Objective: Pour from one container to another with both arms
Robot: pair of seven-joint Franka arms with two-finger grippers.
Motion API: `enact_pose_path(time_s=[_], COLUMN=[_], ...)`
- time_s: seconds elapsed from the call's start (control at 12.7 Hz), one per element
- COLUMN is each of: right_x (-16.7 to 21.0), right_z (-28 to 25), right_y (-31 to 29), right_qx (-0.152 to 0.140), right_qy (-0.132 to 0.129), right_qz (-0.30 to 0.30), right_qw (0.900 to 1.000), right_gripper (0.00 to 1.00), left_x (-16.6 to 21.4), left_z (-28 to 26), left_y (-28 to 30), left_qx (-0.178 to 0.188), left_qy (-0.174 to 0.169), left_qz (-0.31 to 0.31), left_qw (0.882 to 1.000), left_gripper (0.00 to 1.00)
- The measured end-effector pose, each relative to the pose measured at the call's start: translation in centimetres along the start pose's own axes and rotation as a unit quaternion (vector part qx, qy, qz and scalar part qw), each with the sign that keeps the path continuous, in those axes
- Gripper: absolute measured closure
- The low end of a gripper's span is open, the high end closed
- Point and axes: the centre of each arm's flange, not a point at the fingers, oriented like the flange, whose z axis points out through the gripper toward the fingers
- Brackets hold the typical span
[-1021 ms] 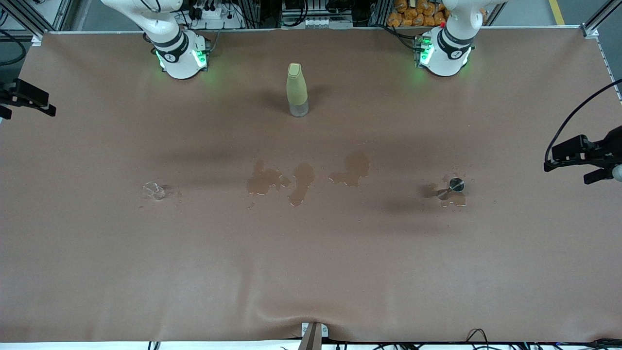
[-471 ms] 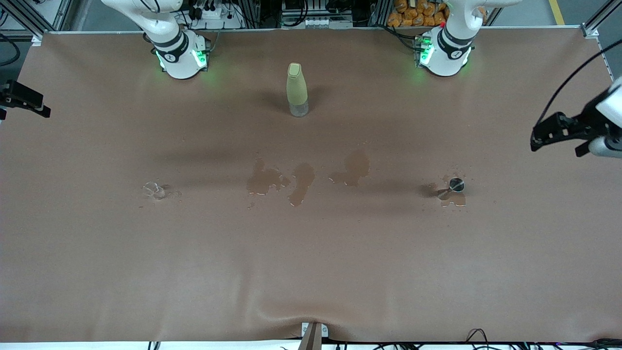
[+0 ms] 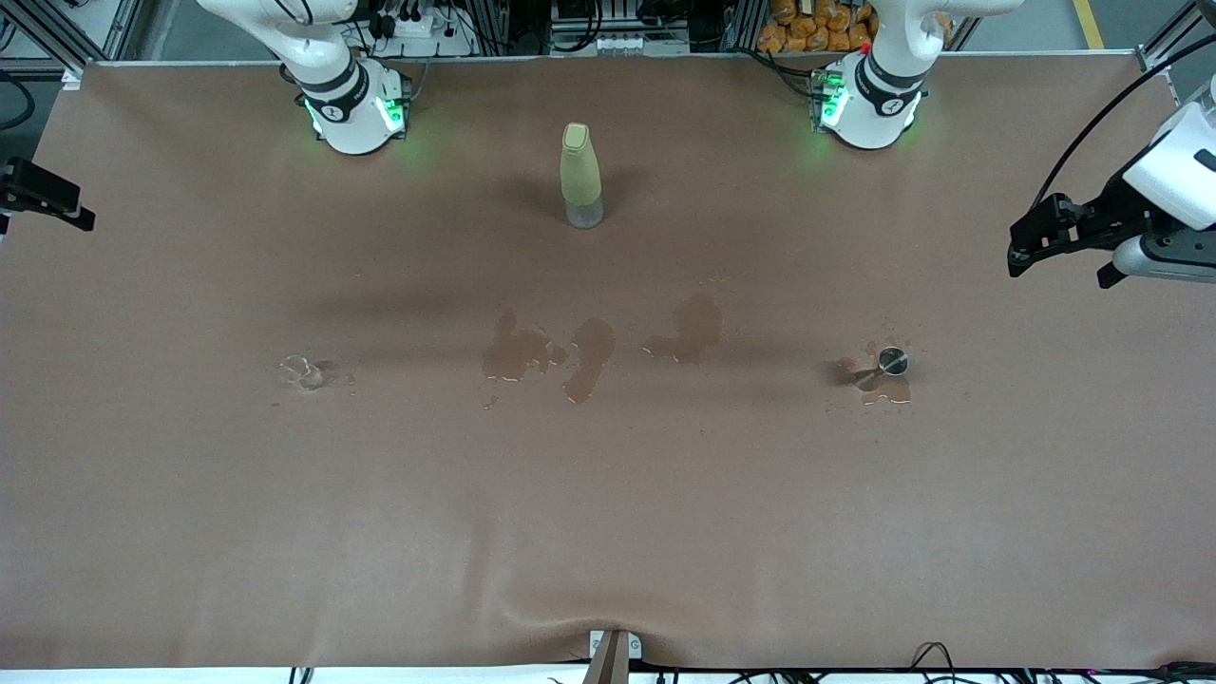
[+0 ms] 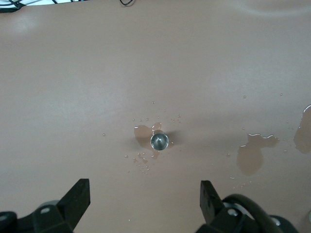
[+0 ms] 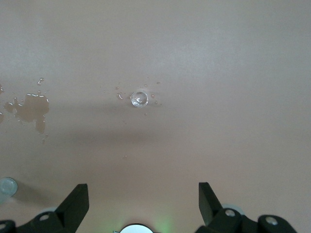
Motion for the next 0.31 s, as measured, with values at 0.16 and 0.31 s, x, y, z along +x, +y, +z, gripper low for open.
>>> enact_pose_path(time_s=[0.16,0.31], right_x=[0.01,0.02], right_z=[0.0,0.0], right_y=[-0.07,-0.11], right_qx=[0.0,0.0], right_qy=[0.0,0.0], right_qz=[-0.001,-0.001], right_qw=[1.0,1.0], right_gripper=[0.0,0.0], left_x=[0.01,0.02], left_z=[0.02,0.05], left_y=[0.48,0.97], left_qx=[0.0,0.003], left_qy=[0.0,0.0], left_qz=[-0.011,-0.015], left_qw=[1.0,1.0], left_gripper=[0.0,0.0])
